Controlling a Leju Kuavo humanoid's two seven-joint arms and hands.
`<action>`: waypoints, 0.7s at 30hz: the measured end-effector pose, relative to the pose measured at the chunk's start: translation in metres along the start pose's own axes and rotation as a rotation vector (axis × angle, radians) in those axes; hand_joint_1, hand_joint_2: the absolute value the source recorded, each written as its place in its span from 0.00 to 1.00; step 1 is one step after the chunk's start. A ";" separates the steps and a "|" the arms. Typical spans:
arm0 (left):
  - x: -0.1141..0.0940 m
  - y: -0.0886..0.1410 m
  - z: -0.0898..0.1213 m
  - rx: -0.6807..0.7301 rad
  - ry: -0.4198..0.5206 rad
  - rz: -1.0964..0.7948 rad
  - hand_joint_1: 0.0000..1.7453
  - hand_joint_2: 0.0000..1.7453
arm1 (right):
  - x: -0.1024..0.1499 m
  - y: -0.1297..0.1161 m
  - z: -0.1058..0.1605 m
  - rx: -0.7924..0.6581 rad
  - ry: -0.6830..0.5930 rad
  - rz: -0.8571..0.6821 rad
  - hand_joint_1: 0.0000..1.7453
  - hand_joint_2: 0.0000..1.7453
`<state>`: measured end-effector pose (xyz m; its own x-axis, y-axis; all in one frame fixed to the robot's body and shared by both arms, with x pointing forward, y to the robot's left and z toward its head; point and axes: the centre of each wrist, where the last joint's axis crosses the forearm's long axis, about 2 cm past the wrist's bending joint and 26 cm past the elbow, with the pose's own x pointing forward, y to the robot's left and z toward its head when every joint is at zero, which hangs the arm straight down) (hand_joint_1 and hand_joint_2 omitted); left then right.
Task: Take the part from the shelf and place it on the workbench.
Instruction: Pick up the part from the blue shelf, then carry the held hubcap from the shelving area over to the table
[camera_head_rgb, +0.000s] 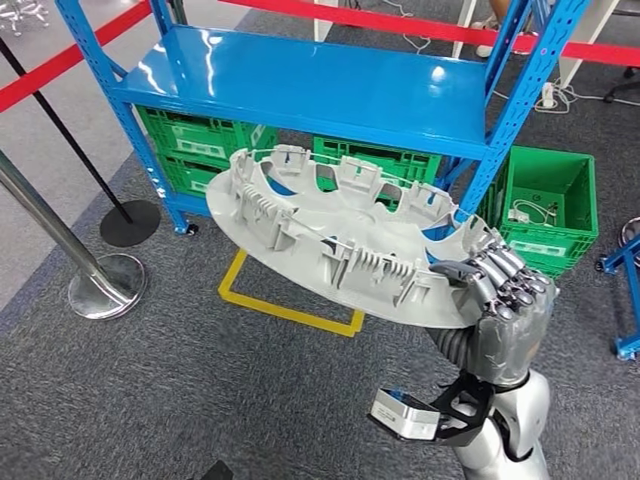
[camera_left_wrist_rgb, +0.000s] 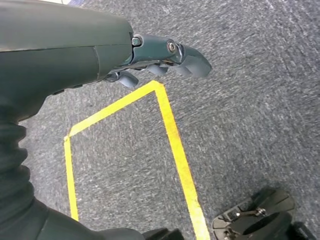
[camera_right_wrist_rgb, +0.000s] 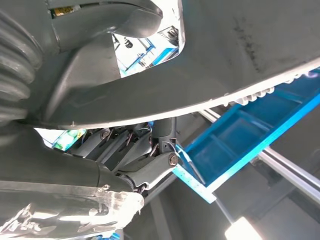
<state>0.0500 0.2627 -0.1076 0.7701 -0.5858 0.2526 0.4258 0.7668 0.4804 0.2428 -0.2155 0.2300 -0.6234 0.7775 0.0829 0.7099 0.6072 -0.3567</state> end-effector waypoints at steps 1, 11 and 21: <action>0.000 0.000 0.000 0.001 0.000 0.000 0.00 1.00 | 0.000 0.000 0.000 0.000 -0.002 0.002 1.00 1.00; 0.002 0.004 -0.002 0.009 0.008 0.008 0.00 1.00 | 0.002 0.002 -0.001 0.004 -0.010 0.013 1.00 1.00; -0.002 0.001 0.000 -0.002 0.024 0.010 0.00 1.00 | 0.003 0.003 -0.004 0.000 -0.013 0.020 1.00 1.00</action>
<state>0.0491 0.2648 -0.1079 0.7854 -0.5715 0.2376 0.4185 0.7732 0.4765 0.2443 -0.2110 0.2324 -0.6138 0.7869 0.0634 0.7219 0.5919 -0.3585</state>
